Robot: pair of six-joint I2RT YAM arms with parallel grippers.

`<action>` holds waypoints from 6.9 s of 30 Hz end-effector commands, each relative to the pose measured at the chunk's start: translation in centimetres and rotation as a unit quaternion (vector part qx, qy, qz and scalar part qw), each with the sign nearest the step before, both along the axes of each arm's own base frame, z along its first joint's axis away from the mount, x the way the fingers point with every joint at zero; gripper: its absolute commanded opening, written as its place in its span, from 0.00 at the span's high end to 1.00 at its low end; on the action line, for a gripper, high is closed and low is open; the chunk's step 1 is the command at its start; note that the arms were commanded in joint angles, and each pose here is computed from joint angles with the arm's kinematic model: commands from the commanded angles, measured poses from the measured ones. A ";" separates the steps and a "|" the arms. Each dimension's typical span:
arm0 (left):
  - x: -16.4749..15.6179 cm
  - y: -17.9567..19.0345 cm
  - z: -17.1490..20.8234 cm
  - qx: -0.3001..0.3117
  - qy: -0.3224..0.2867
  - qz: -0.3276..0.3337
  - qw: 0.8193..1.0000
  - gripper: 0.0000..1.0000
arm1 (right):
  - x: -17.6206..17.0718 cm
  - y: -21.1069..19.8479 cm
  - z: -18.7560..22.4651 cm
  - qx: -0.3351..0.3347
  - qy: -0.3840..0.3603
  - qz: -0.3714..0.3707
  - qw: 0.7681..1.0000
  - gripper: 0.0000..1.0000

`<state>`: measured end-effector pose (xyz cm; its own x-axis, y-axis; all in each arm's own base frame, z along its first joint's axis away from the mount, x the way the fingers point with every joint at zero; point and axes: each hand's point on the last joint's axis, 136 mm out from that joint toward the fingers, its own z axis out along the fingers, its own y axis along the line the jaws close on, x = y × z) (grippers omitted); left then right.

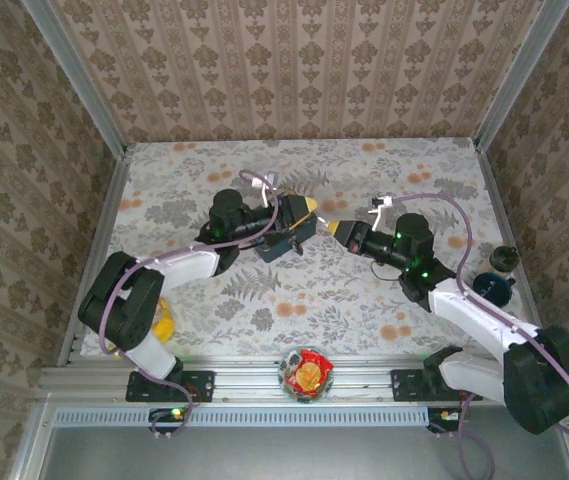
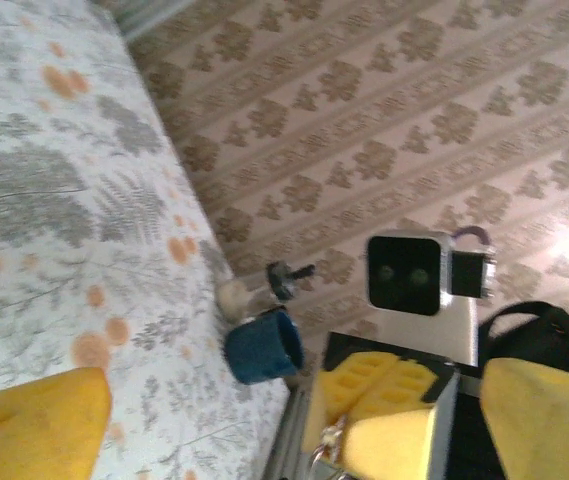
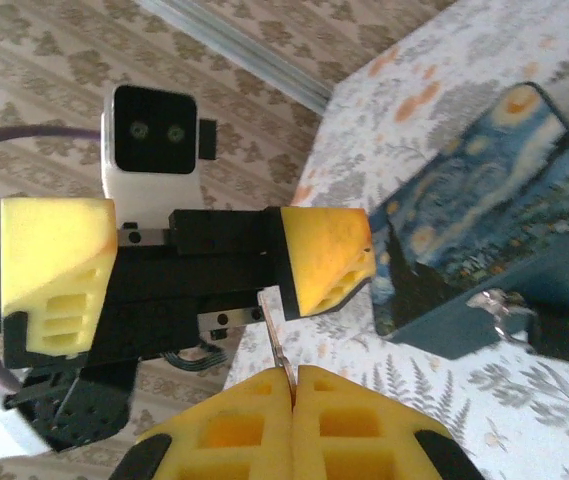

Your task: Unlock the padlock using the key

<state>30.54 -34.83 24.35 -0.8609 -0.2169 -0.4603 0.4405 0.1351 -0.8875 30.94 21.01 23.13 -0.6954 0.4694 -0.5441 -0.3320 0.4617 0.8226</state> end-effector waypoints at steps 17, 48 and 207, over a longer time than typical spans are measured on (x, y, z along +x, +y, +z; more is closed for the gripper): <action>-1.0 3.6 -10.7 0.466 -0.023 0.295 0.834 0.09 | -3.5 -6.2 -8.7 -0.165 0.111 -0.091 0.976 1.00; 1.1 10.0 -18.2 0.568 0.080 0.358 0.737 0.21 | -1.4 -5.8 -8.6 -0.170 0.094 -0.084 0.977 1.00; 1.9 -1.6 -18.3 0.258 0.313 0.208 0.890 1.00 | 0.4 0.7 -18.0 -0.125 0.058 -0.066 0.988 1.00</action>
